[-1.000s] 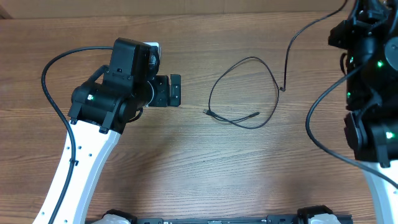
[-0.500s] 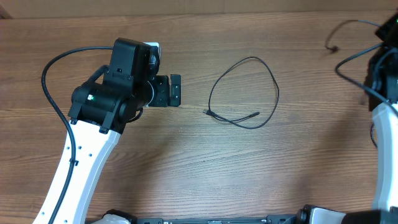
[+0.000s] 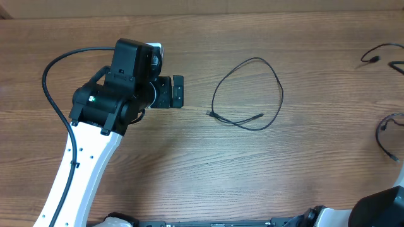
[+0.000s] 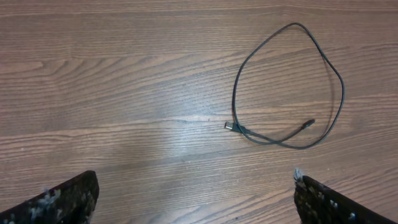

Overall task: Untangle cables
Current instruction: 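Lift the grasped cable and carry it off to the right edge, then return the right gripper to the remaining black cable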

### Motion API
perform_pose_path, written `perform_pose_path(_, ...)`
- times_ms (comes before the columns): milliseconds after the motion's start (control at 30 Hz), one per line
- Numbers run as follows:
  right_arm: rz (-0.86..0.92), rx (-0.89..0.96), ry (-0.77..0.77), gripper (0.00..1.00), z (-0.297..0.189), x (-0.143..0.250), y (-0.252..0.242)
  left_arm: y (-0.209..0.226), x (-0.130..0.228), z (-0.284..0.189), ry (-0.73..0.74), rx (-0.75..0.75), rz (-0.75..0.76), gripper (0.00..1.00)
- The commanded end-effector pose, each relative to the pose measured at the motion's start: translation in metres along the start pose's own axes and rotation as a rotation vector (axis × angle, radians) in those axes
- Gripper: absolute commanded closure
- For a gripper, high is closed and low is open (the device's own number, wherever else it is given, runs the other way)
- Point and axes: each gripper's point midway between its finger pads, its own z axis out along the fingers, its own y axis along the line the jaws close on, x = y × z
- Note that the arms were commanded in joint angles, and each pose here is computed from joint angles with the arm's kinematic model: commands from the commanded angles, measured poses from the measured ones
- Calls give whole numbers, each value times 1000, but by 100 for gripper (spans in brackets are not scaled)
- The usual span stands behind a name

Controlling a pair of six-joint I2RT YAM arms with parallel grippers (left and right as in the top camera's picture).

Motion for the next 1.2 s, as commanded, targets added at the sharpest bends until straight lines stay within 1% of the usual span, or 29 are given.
perform_pose_path(0,201,27,3,96,5,-11,-16,-1,-2,-5,-13,10,-5,0)
perform_pose_path(200,424,80,67,96,15,-4,-45,-1,-2,-5,-13,10,-5,0)
perform_pose_path(467,612,109,125,96,25,-3,-75,-1,-2,-5,-13,10,-5,0)
perform_pose_path(733,635,93,72,96,38,-17,-80,-1,-2,-5,-13,10,-5,0)
perform_pose_path(900,613,142,112,96,59,6,-85,-1,-2,-5,-13,10,-5,0)
perform_pose_path(933,606,157,128,93,64,14,-87,-1,-2,-5,-13,10,-5,0)
perform_pose_path(967,592,185,159,66,71,27,-90,-1,-2,-5,-13,10,-5,0)
perform_pose_path(1000,581,207,184,43,76,37,-93,-1,-2,-5,-13,10,-5,0)
perform_pose_path(1033,573,222,206,12,79,46,-95,-1,-2,-5,-13,10,-5,0)
perform_pose_path(1067,559,249,237,0,82,58,-99,-1,-2,-5,-13,10,-5,0)
perform_pose_path(1167,526,315,308,0,84,83,-110,-1,-2,-5,-13,10,-5,0)
